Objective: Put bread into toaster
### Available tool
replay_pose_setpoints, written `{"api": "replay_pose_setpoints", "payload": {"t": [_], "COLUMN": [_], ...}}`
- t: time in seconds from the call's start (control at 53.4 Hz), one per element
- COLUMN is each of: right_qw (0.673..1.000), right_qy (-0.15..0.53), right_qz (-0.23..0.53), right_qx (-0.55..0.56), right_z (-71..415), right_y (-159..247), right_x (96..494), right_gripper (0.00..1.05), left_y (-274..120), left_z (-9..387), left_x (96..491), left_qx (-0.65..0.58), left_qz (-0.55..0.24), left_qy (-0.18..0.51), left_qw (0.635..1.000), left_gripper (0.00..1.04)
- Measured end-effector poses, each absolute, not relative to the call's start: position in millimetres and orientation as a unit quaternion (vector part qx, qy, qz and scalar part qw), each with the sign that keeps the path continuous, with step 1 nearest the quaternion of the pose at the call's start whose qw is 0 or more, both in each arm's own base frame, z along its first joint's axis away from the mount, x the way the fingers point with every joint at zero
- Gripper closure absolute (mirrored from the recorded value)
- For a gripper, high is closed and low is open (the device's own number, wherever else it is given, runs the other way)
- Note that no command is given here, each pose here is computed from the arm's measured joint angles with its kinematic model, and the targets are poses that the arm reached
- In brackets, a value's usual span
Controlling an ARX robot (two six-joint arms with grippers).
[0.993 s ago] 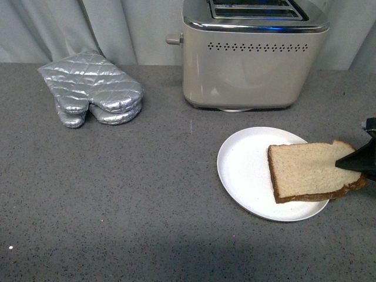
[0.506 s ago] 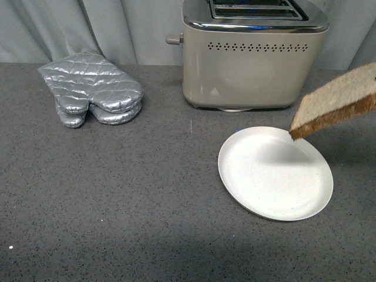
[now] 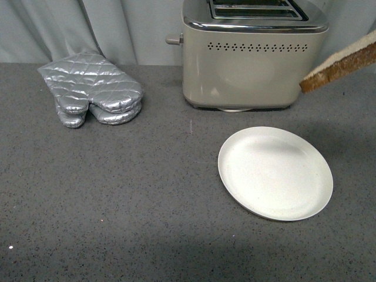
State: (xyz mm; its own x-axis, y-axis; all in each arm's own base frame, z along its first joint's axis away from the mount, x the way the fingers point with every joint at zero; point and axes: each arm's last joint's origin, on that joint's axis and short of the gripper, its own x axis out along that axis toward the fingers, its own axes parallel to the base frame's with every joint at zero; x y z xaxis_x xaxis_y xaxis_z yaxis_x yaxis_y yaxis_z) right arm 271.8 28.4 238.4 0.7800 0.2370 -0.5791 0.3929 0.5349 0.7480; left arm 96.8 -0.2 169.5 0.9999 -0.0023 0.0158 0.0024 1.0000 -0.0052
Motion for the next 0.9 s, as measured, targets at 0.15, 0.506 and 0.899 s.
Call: {"api": "replay_pose_setpoints", "payload": {"t": [0.15, 0.506, 0.899], "right_qw": [0.818, 0.831, 0.821], "right_qy": [0.311, 0.275, 0.265], "right_qz": [-0.064, -0.113, -0.169], "right_qx": [0.479, 0.471, 0.477], "right_z": [251.3, 299.4, 318.4], "right_y": [35.0, 59.9, 91.8], "right_x": [275.0, 298.9, 368.9], "right_gripper": [1.03, 1.03, 1.03], "left_y": [-0.2, -0.2, -0.2], "left_z": [169.5, 169.5, 169.5], "left_x": [96.8, 96.8, 96.8], "left_qx": [-0.003, -0.003, -0.003], "left_qz": [-0.001, -0.001, -0.001], "left_qy": [-0.008, -0.008, -0.008], "left_qw": [1.0, 1.0, 1.0], "left_gripper": [0.07, 0.07, 0.07]}}
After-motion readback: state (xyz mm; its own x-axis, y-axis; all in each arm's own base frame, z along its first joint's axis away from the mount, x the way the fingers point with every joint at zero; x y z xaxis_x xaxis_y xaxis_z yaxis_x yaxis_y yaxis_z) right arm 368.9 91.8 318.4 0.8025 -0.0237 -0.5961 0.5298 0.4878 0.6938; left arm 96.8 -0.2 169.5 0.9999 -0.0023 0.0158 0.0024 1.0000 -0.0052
